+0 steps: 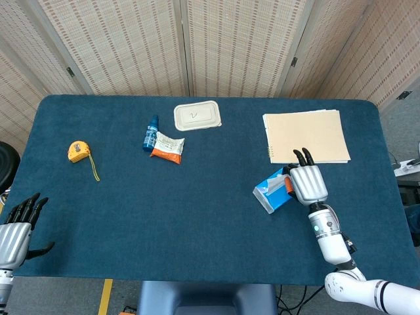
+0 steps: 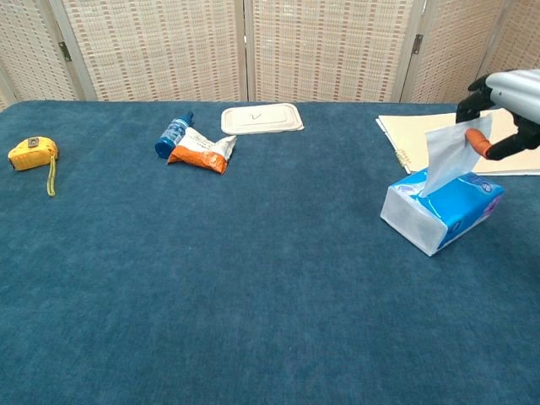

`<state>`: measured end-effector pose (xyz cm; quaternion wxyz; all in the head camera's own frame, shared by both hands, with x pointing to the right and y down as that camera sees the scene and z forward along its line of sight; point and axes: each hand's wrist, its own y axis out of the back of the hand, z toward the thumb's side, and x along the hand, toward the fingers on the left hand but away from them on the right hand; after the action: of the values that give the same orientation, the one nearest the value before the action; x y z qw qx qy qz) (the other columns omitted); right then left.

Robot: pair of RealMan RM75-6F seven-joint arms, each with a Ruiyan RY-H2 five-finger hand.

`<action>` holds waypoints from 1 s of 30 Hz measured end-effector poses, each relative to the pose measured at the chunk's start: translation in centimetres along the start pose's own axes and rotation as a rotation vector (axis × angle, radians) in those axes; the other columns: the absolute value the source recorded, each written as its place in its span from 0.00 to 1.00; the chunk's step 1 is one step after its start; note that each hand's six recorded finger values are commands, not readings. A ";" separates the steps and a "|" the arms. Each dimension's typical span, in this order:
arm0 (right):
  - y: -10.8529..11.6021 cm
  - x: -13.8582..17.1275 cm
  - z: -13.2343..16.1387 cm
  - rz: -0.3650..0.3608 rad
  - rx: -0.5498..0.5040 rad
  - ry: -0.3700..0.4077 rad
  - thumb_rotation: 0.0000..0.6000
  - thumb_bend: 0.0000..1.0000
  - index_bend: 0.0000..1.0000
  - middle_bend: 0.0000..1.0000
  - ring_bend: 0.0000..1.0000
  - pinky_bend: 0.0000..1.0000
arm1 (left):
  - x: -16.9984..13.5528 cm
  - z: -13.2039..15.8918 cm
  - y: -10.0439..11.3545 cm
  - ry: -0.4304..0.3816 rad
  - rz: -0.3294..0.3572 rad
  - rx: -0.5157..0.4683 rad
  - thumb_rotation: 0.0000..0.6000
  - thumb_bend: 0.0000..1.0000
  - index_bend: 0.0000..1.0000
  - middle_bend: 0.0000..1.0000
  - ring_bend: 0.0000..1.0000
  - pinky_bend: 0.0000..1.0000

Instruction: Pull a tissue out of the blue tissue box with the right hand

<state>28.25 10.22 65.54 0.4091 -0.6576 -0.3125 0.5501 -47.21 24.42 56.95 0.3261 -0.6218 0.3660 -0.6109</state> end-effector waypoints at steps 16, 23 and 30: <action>12.1 6.0 1.6 -0.297 -0.067 0.120 1.00 0.57 0.71 0.50 0.10 0.00 | -0.3 0.1 0.4 -0.007 0.011 -0.006 1.00 0.24 0.00 0.00 0.00 0.15; 10.0 11.0 0.4 -0.272 -0.102 0.150 1.00 0.56 0.71 0.49 0.10 0.00 | -0.3 0.1 0.2 -0.007 0.001 0.000 1.00 0.23 0.00 0.00 0.00 0.15; 5.9 13.4 -2.1 -0.195 -0.102 0.109 1.00 0.45 0.54 0.32 0.04 0.00 | -0.3 0.0 0.2 -0.003 0.001 0.000 1.00 0.23 0.00 0.00 0.00 0.15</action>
<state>32.72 18.53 54.18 0.4430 -0.6729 -0.3801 0.4544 -47.21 24.60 56.66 0.3270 -0.6226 0.3659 -0.6096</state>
